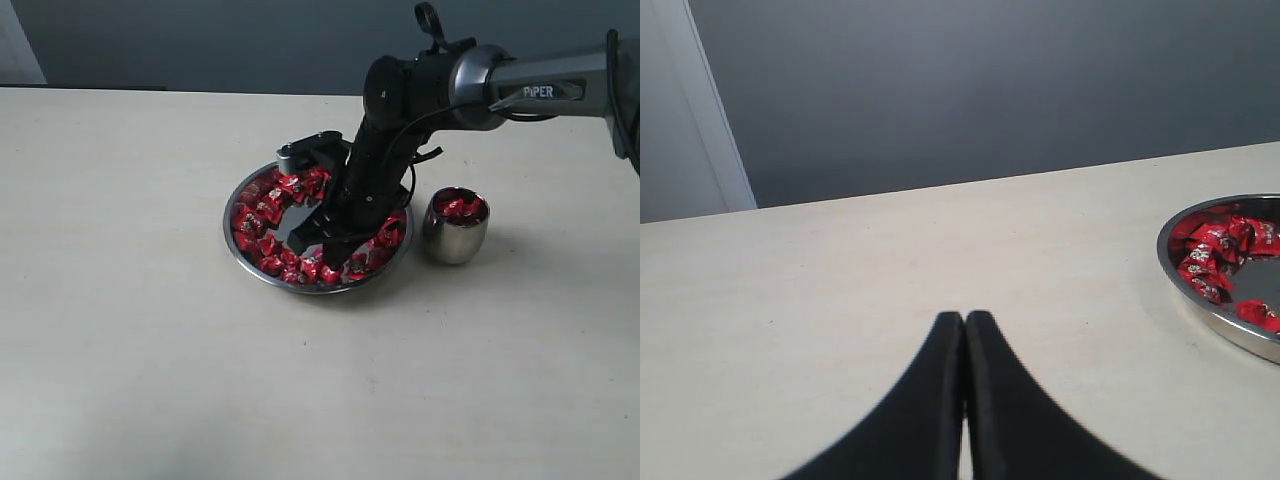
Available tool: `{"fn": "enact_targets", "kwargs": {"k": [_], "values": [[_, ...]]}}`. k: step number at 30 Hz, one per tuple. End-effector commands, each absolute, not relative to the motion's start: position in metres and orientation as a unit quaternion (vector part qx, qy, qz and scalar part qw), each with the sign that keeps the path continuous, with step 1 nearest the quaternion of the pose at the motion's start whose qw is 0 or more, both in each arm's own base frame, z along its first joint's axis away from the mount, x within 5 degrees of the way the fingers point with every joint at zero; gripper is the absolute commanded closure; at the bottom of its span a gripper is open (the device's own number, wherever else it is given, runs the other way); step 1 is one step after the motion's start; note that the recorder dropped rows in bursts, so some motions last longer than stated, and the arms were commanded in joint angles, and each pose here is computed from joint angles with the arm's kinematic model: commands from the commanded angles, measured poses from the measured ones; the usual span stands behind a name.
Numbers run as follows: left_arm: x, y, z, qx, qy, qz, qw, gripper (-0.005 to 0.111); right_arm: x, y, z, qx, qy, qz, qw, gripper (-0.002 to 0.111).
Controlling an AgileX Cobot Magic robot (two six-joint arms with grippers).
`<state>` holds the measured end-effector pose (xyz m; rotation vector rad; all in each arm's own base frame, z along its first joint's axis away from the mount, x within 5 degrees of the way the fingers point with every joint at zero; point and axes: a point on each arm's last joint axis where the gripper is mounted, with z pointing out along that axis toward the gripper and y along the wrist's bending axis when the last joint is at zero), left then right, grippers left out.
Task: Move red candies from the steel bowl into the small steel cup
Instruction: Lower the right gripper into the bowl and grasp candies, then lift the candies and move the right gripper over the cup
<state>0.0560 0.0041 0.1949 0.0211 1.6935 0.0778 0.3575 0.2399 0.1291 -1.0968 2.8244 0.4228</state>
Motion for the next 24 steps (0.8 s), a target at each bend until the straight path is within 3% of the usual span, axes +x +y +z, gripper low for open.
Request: {"fn": "enact_targets", "kwargs": {"k": [1, 12, 24], "values": [[0.056, 0.004, 0.195, 0.010, 0.746, 0.029, 0.665, 0.106, 0.363, 0.242, 0.146, -0.362, 0.918, 0.138, 0.081, 0.109], [0.056, 0.004, 0.195, 0.010, 0.746, 0.029, 0.665, 0.106, 0.376, 0.234, 0.217, -0.373, 0.901, 0.123, 0.182, 0.109], [0.056, 0.004, 0.195, 0.010, 0.746, 0.029, 0.665, 0.106, 0.378, 0.164, 0.282, -0.319, 0.921, 0.087, 0.206, 0.109]]}}
